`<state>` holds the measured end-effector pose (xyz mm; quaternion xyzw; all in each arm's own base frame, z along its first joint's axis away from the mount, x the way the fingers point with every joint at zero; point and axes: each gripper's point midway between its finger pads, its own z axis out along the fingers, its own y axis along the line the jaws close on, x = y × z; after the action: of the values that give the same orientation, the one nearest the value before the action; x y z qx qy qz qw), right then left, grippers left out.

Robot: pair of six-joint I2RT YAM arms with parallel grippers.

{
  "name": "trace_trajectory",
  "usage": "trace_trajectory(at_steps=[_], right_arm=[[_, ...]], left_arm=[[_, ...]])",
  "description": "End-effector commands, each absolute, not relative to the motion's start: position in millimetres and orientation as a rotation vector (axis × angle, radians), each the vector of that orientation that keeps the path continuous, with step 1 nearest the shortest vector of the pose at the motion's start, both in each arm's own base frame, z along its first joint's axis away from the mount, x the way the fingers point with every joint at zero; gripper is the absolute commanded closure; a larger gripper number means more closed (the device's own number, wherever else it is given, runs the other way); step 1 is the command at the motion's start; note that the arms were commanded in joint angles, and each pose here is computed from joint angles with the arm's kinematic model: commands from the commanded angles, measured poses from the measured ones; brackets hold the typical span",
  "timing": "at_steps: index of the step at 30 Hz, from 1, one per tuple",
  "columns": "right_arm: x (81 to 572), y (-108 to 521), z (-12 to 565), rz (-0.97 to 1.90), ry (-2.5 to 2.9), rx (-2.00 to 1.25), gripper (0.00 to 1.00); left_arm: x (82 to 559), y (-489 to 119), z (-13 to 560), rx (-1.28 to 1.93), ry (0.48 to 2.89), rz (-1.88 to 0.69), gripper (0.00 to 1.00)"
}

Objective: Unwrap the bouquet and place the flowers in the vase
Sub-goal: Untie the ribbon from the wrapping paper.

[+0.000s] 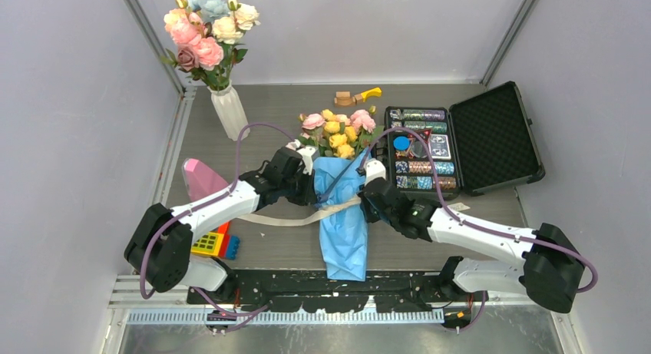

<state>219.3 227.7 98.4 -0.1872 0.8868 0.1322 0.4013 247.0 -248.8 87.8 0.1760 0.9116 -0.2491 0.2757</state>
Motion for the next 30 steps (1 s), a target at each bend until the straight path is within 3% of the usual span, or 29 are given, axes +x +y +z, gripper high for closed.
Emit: trace_trajectory(at_steps=[1,7,12,14,16,19,24,30], right_arm=[[220,221,93,0.358,2.256,-0.277,1.0],[212,223,82,0.435,2.284,-0.183,1.0],[211,228,91,0.477,2.262,-0.196,1.0],[212,229,96,0.485,2.252,-0.206,1.0],[211,228,100,0.48,2.252,-0.216,0.98],[211,227,107,0.479,2.247,-0.221,0.88],[209,220,121,0.477,2.228,-0.211,0.61],[208,211,134,0.469,2.197,-0.197,0.44]], left_arm=[[252,-243,95,0.454,2.423,-0.643,1.0],[251,-237,96,0.46,2.426,-0.61,0.98],[252,-236,127,0.542,2.358,-0.601,0.54],[251,-236,150,0.576,2.298,-0.613,0.41],[247,-242,170,0.616,2.234,-0.637,0.34],[233,-257,190,0.699,2.159,-0.714,0.28],[208,-286,184,0.844,2.135,-0.812,0.26],[199,-307,161,0.958,2.148,-0.805,0.25]])
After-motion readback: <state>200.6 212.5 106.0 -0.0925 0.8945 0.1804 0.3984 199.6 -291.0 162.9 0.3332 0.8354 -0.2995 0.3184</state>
